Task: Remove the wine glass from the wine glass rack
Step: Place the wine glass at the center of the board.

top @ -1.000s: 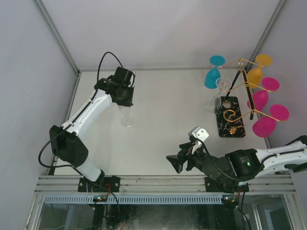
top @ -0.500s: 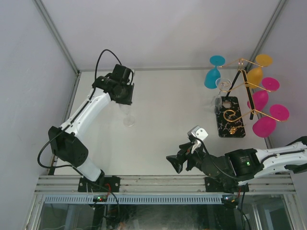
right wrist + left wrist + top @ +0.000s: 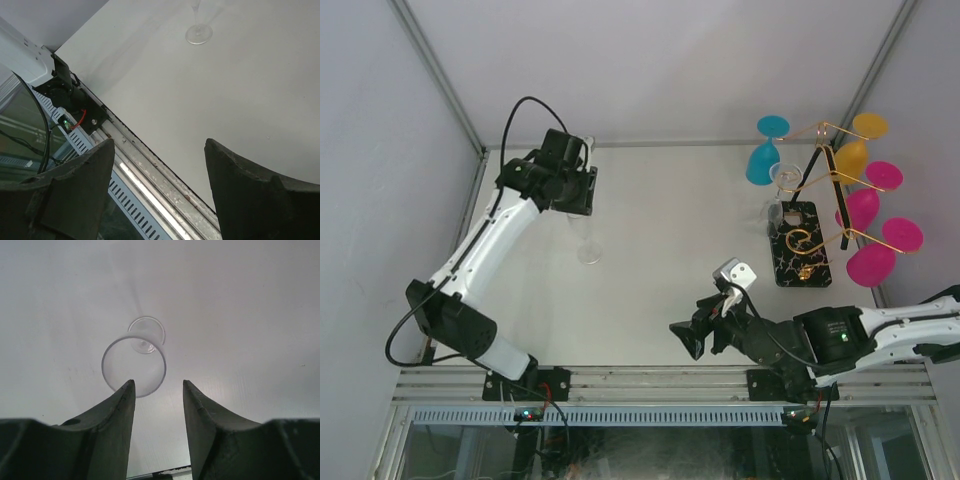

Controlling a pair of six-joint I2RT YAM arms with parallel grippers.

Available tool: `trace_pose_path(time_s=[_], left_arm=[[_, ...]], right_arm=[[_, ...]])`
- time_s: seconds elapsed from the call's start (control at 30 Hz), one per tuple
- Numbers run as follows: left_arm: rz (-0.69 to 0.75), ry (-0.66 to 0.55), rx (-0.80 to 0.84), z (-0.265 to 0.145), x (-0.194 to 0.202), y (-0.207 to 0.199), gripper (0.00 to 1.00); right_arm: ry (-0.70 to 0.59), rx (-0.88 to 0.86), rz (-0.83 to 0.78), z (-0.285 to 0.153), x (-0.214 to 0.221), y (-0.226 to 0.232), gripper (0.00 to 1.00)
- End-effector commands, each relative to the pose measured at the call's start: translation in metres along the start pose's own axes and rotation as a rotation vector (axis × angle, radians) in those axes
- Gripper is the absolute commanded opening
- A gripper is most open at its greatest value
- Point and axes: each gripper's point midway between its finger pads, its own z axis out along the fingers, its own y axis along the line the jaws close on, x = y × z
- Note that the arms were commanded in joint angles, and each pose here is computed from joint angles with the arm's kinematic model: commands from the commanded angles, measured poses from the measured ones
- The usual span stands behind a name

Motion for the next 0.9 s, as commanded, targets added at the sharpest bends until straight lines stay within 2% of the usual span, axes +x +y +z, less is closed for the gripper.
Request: trace_pose_path(time_s=[0.0,0.17,0.3,0.43,0.63,0.87], left_arm=[[-0.023,-0.184,0.055,-0.052,-0.023,0.000,0.47],[-0.070,-0.340,0.122,-0.097,-0.015,0.000,0.49],[-0.150,-0.440,0.210,-0.130,0.010,-0.003,0.75],[-0.218,-0.482,0.295,-0.150,0.046,-0.006,0.87],[-0.314,-0.497,0.286,-0.146,0.104,0.008,0.96],[-0.365,-0.620,0.315,-0.157,0.126,0.017,0.99]], right_arm=[[0.004,-0.013,-0.042,-0.012,-0.022,-0.002,0.73],[0.026,0.054,-0.054,-0.025,-0.040,-0.019,0.73],[0.020,0.042,-0.015,-0.032,-0.052,-0.017,0.73],[0.029,0.008,0.074,-0.038,-0.055,-0.012,0.75],[0.082,-0.045,0.156,-0.052,-0.046,-0.013,0.75],[0.042,-0.059,0.219,-0.068,-0.058,-0.030,0.75]])
